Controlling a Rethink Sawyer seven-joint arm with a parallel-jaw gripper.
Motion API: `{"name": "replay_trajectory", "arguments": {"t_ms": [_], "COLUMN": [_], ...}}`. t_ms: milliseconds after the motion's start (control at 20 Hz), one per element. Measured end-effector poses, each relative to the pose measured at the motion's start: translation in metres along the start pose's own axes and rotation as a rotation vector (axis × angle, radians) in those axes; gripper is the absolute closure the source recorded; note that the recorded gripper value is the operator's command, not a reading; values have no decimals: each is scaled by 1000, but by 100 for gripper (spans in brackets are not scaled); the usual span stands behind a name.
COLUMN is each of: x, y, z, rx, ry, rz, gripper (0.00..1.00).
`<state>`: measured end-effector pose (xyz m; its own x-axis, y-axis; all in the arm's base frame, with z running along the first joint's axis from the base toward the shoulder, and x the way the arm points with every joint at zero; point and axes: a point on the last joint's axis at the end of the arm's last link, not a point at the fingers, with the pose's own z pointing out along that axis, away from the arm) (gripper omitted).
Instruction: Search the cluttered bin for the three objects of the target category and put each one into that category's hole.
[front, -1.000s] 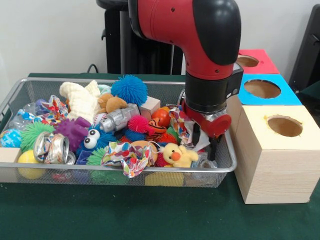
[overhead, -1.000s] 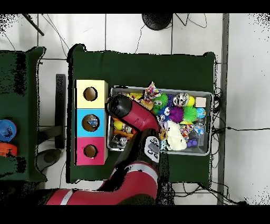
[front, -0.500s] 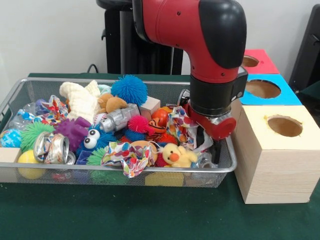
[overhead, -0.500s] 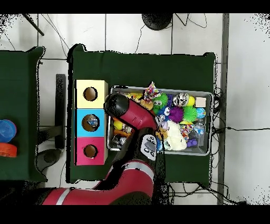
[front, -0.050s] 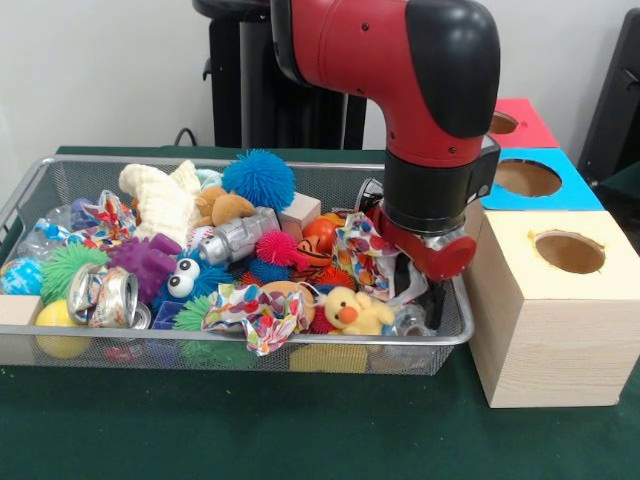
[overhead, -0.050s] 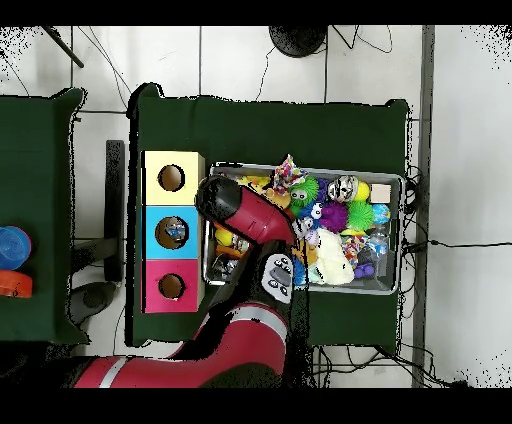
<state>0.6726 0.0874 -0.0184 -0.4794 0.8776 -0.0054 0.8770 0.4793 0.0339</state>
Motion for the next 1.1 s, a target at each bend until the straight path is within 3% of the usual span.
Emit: {"name": "replay_trajectory", "arguments": {"t_ms": [350,750,1100], "x": [-5,-12,-11], "y": [0,6,0], "z": [1,2,10], "rx": [-25,-90,-103], "ry": [-64,-203,-202], "rz": [-3,-15,9], "gripper": [0,0,0]}}
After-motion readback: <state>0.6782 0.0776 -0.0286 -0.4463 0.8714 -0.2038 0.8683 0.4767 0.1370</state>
